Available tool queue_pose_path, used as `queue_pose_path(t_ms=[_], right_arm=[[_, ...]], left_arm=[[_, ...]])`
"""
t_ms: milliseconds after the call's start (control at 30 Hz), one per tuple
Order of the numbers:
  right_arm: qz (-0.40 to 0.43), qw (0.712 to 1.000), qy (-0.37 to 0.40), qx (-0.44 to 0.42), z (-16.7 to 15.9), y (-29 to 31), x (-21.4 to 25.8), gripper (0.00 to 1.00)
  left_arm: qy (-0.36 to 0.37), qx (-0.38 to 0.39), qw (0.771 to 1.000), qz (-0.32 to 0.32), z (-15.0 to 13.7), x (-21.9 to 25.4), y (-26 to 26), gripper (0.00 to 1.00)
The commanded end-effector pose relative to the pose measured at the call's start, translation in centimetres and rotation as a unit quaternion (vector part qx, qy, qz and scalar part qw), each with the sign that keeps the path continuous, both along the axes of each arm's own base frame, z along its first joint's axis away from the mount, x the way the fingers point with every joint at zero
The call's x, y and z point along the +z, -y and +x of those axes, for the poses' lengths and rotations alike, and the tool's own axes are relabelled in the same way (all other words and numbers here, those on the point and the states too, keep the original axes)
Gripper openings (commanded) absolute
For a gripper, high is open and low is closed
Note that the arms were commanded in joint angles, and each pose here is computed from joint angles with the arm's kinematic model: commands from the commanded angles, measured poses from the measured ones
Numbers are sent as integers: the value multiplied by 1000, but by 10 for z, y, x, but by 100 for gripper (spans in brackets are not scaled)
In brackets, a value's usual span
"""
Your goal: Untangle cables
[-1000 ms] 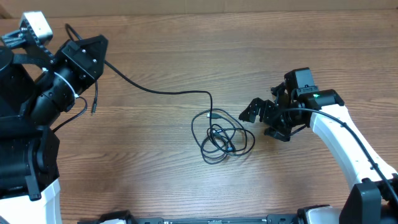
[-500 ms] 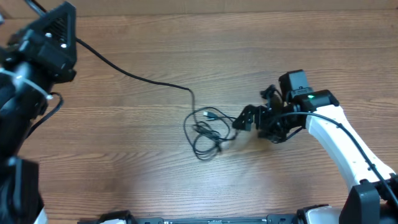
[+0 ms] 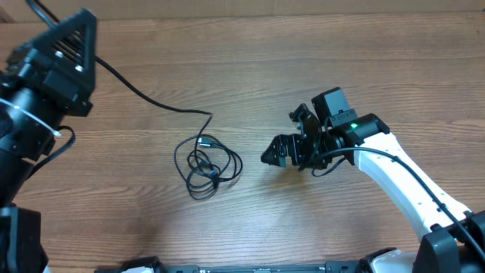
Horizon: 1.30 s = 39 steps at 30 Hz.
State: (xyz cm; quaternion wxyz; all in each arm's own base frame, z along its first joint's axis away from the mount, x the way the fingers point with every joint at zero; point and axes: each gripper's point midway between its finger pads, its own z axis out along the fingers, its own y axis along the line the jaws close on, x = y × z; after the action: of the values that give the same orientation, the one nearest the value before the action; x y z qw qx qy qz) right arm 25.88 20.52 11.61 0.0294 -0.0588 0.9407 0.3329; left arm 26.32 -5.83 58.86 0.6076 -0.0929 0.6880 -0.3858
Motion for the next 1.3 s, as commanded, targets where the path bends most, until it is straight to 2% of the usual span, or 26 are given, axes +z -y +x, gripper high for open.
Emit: queue_pose_path(t_ms=[0,133,300,500,700,933,1267], right_arm=[[34,999,-7,-5,1,-10,8,99],[92,994,26,49,-1,-26,23,98],[112,982,83,131,-12,-45,29,98],[121,967,141,173,-15,-79,37,98],[18,984,164,60,12,-85,21,100],[35,975,205,75,8,-111,32,99],[21,983,181,15,13,-109,29,98]], left_arm=[[-9,-78,997,6,-9,-3,22,4],[-32,-109,994,-7,-6,-11,30,4],[-91,-93,987,-89,2,-17,25,4],[-97,-93,986,-98,2,-17,25,4],[-98,-98,986,-89,1,-20,26,4],[-131,-91,983,-87,1,-36,25,4],[-140,-90,983,-74,0,-44,25,4]])
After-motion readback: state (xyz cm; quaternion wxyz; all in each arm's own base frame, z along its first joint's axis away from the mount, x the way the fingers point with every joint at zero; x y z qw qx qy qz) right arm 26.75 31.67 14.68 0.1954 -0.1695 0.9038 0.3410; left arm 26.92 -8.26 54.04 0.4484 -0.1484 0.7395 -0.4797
